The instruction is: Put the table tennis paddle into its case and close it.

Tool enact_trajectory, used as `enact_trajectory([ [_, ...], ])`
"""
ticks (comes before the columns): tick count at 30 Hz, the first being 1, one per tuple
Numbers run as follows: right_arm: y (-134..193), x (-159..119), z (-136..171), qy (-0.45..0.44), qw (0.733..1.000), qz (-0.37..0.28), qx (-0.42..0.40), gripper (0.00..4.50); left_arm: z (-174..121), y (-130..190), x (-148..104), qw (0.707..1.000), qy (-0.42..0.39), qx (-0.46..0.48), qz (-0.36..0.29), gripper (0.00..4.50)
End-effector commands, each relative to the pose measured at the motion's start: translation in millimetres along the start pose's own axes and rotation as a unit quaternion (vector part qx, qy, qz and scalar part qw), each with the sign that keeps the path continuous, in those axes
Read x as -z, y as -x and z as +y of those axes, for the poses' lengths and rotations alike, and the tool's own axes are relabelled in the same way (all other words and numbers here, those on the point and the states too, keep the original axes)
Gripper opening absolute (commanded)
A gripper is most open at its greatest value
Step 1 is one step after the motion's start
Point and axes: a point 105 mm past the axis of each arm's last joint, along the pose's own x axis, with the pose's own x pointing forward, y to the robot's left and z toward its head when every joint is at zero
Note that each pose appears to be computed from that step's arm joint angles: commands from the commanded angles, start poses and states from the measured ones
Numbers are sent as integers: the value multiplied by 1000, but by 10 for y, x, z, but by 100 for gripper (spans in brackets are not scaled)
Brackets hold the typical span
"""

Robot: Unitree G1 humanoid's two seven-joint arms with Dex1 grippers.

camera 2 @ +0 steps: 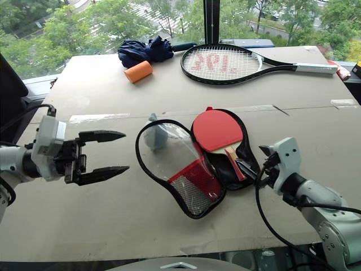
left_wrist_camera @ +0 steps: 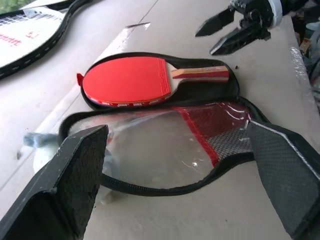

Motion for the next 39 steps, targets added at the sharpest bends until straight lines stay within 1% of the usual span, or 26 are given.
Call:
enact_trajectory([
  [1,206,-190,-57,44,995,-72,-55,447,15,54,145,999,-20,-31,16,450],
  [3,325,-190,-130,64,992,-86,-70,447,42,51,276,998,-9,-55,21,450],
  [5,387,-160,-136,65,989,-85,-99,447,37,39,359,998,-7,-64,23,450],
  [7,577,-173,-202,75,980,-105,-149,447,55,-79,568,994,-6,-99,37,450],
  [9,689,-145,-256,89,975,-98,-176,447,125,-200,743,987,-44,-141,67,450],
  [10,711,-121,-269,97,974,-87,-186,447,137,-250,811,986,-37,-142,79,450],
  [12,760,-158,-300,111,969,-88,-202,447,127,-383,821,990,-28,-123,70,450],
  [15,809,-260,-308,114,965,-94,-219,447,124,-489,861,992,-27,-98,76,450],
  [18,798,-308,-286,116,965,-96,-213,447,171,-580,996,990,-59,-56,111,450],
  [20,781,-314,-246,115,965,-98,-213,447,206,-698,1011,991,-74,-32,110,450],
  [22,769,-324,-213,111,966,-102,-211,447,216,-881,943,992,-84,-4,92,450],
  [24,783,-337,-195,110,967,-104,-204,447,273,-1146,692,995,-90,9,35,450],
  [25,790,-341,-192,110,968,-104,-202,447,293,-1223,601,996,-90,11,15,450],
  [27,824,-358,-206,112,970,-108,-189,447,438,-1436,148,993,-74,-21,-85,450],
  [29,852,-386,-234,110,972,-116,-174,447,586,-1570,-211,984,-58,-62,-159,450],
  [32,867,-412,-253,106,973,-124,-161,447,723,-1685,-491,971,-35,-105,-211,450],
  [34,869,-411,-248,107,973,-124,-160,447,753,-1734,-586,967,-26,-117,-224,450],
  [35,869,-411,-246,107,974,-124,-159,447,744,-1751,-591,968,-23,-115,-224,450],
  [39,858,-404,-239,104,974,-129,-157,447,663,-1745,-446,975,-28,-95,-197,450],
])
